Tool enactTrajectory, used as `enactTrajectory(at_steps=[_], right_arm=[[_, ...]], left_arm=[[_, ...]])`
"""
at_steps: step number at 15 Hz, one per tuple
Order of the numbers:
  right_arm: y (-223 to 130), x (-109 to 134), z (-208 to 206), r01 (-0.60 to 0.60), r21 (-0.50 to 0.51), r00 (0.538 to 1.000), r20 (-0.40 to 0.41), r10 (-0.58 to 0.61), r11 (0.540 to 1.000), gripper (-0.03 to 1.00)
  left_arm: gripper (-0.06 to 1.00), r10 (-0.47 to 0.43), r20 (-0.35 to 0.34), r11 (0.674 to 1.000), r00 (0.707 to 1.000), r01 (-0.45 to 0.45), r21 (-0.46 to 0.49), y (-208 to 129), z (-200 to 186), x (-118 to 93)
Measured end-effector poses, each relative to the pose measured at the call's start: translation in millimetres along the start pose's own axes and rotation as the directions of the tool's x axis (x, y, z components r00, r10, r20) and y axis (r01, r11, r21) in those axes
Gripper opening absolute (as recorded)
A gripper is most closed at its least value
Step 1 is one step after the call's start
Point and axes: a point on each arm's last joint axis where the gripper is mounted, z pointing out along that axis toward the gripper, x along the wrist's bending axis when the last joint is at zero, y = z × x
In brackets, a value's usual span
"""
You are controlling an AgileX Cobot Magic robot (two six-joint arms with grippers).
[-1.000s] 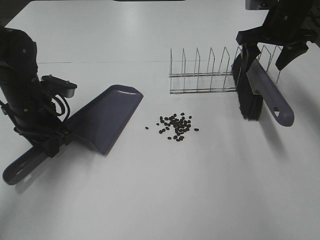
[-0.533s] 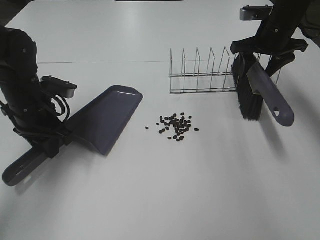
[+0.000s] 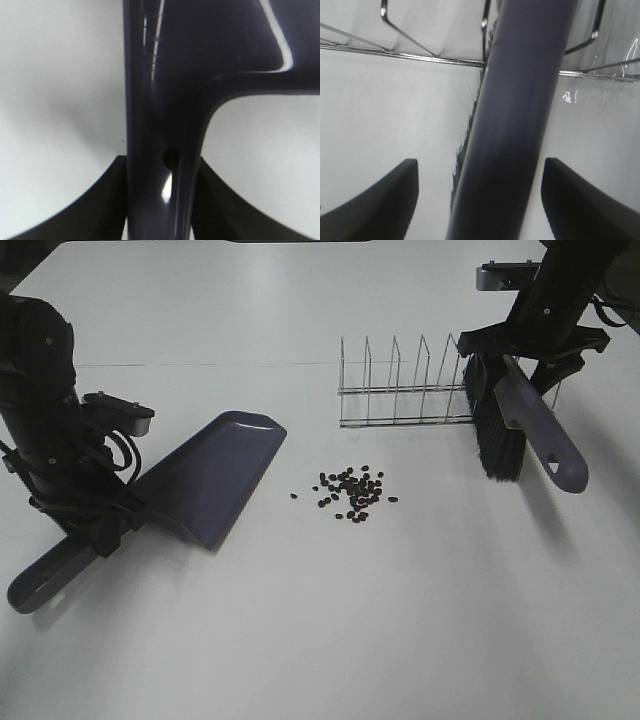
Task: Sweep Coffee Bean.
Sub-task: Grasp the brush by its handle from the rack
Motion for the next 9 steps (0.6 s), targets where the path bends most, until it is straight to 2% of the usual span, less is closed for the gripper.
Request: enactTrajectory(at_steps=[2,6,9], right_arm=[[0.0,0.0,0.5,-0.002,0.001,1.0,0.0,0.002,1.0,0.59],[-0.6,-4.7,0.4,-0.025,0.005,1.0,0.016,0.025,1.0,0.34],[-2.0,-4.6,0.4,-0.029,0.02,0.999,0.016,0.028,0.999,0.34]], left_arm=[[0.31,-0.001,0.001,1.0,1.0,0.001,0.0,0.0,0.0,-0.1],[0.31,-0.001,0.001,1.0,1.0,0.001,0.001,-0.1,0.0,-0.1],[0.31,-0.001,0.001,1.0,1.0,0.001,0.001,-0.1,0.0,-0.1]])
